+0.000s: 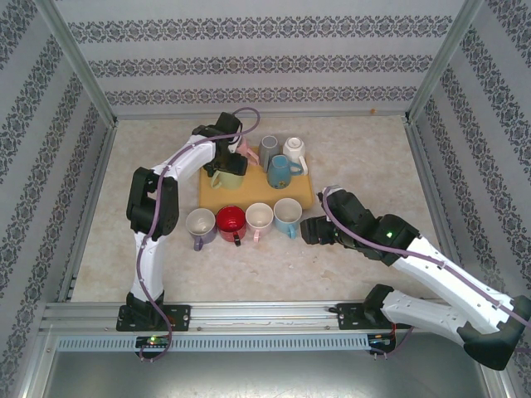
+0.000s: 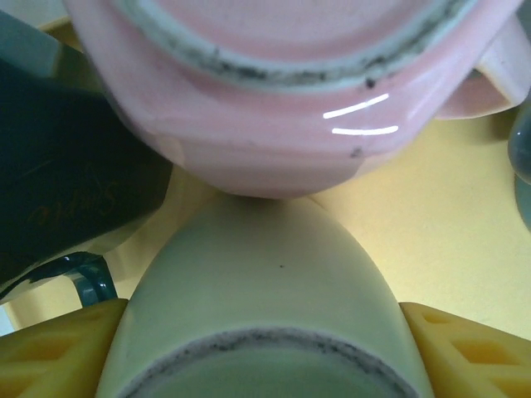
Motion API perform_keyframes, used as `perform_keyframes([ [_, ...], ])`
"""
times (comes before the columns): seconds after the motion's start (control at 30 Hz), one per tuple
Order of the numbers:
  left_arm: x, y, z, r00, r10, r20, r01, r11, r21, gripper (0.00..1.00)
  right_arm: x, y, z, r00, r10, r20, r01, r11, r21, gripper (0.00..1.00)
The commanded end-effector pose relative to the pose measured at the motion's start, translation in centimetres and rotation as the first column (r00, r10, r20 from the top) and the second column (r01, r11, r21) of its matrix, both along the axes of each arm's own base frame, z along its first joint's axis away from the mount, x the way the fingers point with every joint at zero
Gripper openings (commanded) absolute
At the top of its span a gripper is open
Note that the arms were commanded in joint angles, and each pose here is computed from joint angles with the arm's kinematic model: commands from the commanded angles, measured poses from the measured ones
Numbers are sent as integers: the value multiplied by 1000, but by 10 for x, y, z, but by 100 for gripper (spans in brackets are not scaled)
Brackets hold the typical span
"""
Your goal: Turn the mug right side up
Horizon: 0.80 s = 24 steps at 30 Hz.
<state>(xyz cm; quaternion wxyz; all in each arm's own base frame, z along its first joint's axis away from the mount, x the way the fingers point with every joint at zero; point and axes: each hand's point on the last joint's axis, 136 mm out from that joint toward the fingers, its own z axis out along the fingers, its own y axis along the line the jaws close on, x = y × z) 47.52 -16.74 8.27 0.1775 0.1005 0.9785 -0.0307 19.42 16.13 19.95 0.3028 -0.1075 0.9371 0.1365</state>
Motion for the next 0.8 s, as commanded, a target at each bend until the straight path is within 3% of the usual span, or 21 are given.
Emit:
perform_keyframes([
  [0.0, -11, 5, 1, 1000, 3, -26, -2, 999, 34, 64, 1, -5, 3, 1000, -24, 19, 24, 1000, 12, 78],
  [0.2, -10, 1, 40, 999, 24, 32, -24, 1000, -18, 54, 3, -6, 15, 998, -24, 55, 23, 999, 22, 78],
  [0.53, -22, -3, 140, 975, 100, 199, -59, 977, -204, 53, 17, -7, 59, 983, -42, 177, 31, 998, 60, 78],
  [0.67, -25, -12, 176, 952, 214, 217, -111, 907, -405, 53, 24, -3, 86, 973, -49, 224, 25, 994, 110, 78],
  [0.77, -29, -24, 205, 926, 294, 239, -107, 808, -580, 53, 34, -2, 109, 965, -49, 259, 17, 992, 126, 78],
])
